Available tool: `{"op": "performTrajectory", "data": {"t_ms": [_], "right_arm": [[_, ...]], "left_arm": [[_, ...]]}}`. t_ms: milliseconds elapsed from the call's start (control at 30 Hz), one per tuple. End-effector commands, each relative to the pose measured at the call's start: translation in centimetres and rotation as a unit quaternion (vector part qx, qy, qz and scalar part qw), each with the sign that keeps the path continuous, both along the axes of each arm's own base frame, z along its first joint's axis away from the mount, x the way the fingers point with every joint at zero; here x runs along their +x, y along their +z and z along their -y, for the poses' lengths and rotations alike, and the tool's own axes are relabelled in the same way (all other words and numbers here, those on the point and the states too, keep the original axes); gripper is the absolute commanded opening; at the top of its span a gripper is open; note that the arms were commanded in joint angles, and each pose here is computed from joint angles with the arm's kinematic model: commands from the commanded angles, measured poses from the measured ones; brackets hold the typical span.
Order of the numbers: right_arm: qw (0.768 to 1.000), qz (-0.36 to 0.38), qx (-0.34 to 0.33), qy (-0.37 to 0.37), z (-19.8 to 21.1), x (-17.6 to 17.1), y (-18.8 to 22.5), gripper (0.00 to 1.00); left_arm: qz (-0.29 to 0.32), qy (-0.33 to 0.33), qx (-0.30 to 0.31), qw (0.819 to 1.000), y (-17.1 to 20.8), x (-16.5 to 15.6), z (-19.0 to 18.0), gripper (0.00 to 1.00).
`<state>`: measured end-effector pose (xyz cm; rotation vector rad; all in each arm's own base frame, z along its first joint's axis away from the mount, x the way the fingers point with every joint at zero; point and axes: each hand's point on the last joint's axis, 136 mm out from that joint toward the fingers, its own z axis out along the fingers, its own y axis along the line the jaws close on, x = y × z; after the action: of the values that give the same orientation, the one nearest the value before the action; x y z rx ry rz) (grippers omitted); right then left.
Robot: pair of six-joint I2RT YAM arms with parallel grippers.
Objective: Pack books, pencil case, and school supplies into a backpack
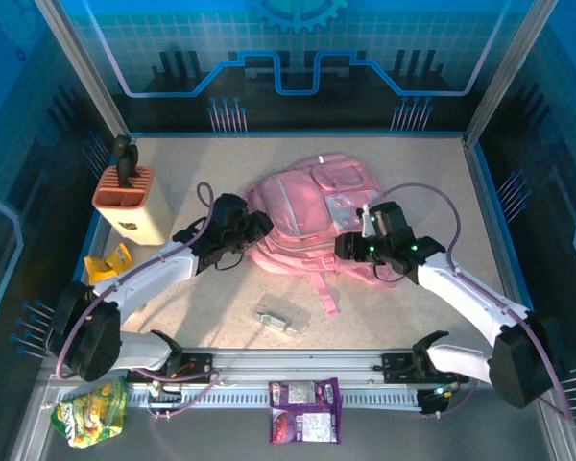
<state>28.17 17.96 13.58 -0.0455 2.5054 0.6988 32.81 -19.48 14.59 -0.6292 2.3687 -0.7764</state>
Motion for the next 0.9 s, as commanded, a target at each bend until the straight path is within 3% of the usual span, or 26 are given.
{"op": "performTrajectory", "data": {"t_ms": [0, 400, 633, 700, 867], "right_arm": [[0.998, -0.021, 0.062, 0.008, -2.1, 1.6, 1.8, 0.50], [0.996, -0.045, 0.074, -0.031, -3.4, 6.8, 0.9, 0.49], [0.996, -0.062, 0.056, -0.044, -3.6, 8.2, -1.1, 0.51], [0.996, -0.064, 0.055, -0.043, -3.8, 8.5, -1.5, 0.48], [0.994, -0.046, 0.089, -0.044, -4.6, 8.8, -0.8, 0.26]], "left_arm": [[0.023, -0.004, 0.063, 0.998, 1.3, -0.6, -0.3, 0.65], [0.045, -0.065, 0.108, 0.991, 1.3, -1.4, 4.7, 0.99], [0.054, -0.066, 0.133, 0.987, 1.3, -1.4, 5.5, 0.99], [0.055, -0.062, 0.142, 0.986, 1.5, -1.5, 5.4, 0.99], [0.059, -0.062, 0.162, 0.983, 1.8, -1.8, 5.6, 0.99]]}}
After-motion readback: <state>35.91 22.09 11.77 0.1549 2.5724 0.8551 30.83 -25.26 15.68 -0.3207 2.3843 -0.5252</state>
